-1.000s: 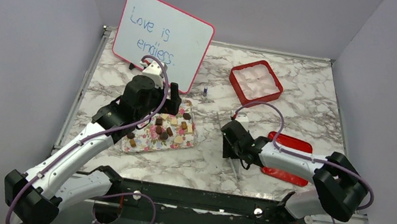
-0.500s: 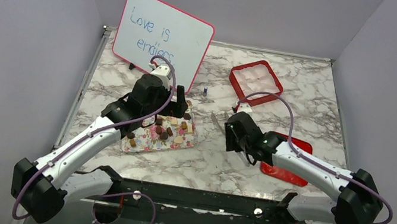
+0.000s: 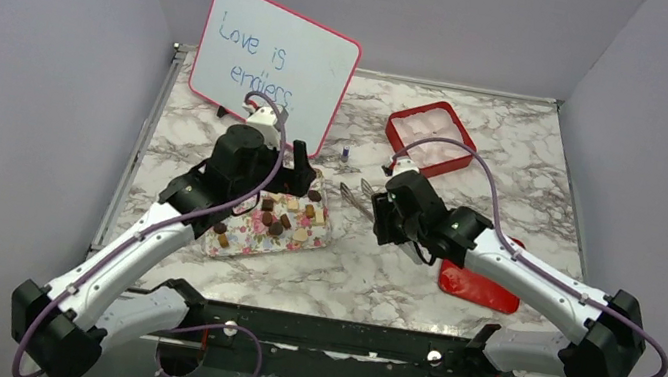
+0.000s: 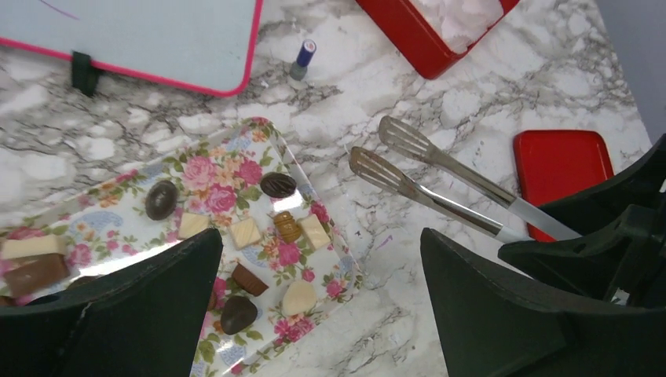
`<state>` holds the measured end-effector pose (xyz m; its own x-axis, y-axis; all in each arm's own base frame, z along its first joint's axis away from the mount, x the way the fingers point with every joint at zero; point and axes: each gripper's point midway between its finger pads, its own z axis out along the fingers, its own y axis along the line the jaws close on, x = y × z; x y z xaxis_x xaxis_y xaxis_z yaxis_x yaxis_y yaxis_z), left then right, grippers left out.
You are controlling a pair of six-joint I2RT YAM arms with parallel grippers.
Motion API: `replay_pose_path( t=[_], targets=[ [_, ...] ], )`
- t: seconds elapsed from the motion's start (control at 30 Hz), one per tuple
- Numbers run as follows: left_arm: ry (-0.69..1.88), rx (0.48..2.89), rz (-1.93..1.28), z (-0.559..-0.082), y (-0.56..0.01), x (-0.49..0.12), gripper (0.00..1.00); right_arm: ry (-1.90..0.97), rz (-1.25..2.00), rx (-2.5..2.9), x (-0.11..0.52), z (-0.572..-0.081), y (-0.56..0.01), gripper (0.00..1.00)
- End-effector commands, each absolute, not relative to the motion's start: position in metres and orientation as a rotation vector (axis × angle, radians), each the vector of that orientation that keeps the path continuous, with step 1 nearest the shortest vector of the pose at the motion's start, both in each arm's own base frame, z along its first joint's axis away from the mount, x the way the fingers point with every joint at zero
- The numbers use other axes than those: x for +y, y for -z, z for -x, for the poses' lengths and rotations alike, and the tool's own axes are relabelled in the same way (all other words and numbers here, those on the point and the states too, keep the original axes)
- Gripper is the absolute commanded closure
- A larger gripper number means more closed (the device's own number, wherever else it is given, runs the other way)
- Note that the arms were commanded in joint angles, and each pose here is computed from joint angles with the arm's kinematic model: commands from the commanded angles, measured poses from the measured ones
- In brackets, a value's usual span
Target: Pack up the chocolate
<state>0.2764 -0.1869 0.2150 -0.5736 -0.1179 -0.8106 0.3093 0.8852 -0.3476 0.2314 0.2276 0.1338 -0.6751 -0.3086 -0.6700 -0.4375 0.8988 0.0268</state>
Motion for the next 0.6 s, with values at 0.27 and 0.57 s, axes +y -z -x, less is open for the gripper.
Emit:
replay_pose_path(
  t=[0.27, 0.57],
  targets=[
    [0.302, 1.763, -0.037, -0.260, -0.282, -0.108, 0.02, -0.408, 0.600, 2.362, 0.274, -0.222, -0.164, 0.52],
    [0.204, 1.681, 0.079, -0.249, -0.288, -0.072, 0.02, -0.349, 0.616, 2.401, 0.301, -0.213, -0.157, 0.54]
  ],
)
